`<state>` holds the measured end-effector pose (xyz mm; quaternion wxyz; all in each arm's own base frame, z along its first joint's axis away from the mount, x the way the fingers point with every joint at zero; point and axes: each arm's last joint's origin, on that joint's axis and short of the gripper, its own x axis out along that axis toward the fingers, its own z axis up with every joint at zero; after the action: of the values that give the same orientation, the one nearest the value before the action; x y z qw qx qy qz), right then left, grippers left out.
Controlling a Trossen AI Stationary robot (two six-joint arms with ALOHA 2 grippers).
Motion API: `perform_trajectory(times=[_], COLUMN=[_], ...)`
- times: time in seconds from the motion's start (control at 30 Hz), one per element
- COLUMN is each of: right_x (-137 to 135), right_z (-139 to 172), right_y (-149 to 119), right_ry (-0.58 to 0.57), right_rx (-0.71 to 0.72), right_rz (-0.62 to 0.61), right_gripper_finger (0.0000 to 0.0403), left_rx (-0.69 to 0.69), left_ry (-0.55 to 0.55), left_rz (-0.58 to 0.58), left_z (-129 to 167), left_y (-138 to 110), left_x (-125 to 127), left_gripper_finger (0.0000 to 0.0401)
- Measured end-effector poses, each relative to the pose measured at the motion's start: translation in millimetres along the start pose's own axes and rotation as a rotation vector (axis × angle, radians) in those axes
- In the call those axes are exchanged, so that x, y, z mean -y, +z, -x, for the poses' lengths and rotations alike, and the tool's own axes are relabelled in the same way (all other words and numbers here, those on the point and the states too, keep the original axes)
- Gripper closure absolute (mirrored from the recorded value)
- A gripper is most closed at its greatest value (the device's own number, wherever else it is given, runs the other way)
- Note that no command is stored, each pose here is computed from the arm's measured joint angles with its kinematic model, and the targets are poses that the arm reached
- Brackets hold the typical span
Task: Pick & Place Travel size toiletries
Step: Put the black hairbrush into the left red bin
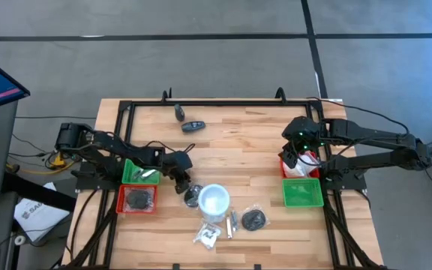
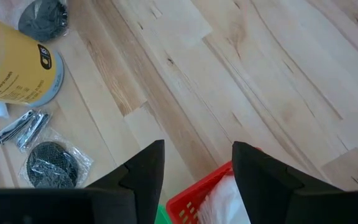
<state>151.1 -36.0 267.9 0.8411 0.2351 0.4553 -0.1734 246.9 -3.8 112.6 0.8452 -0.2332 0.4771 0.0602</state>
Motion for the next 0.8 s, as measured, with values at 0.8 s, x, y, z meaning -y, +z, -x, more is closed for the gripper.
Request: perform_trajectory(times=[0.8], right_x=[0], right_z=[0], right_y=[0], right_ry=[0.001], right_rx=[0.002], right_rz=[0.019], right_gripper_finger=[0.0232], left_rx=[0.151], left_ry=[-0.126], left_rz=[-0.082], left_z=[42], left_y=[12], left_x=[15], left_gripper_finger=[0.0401])
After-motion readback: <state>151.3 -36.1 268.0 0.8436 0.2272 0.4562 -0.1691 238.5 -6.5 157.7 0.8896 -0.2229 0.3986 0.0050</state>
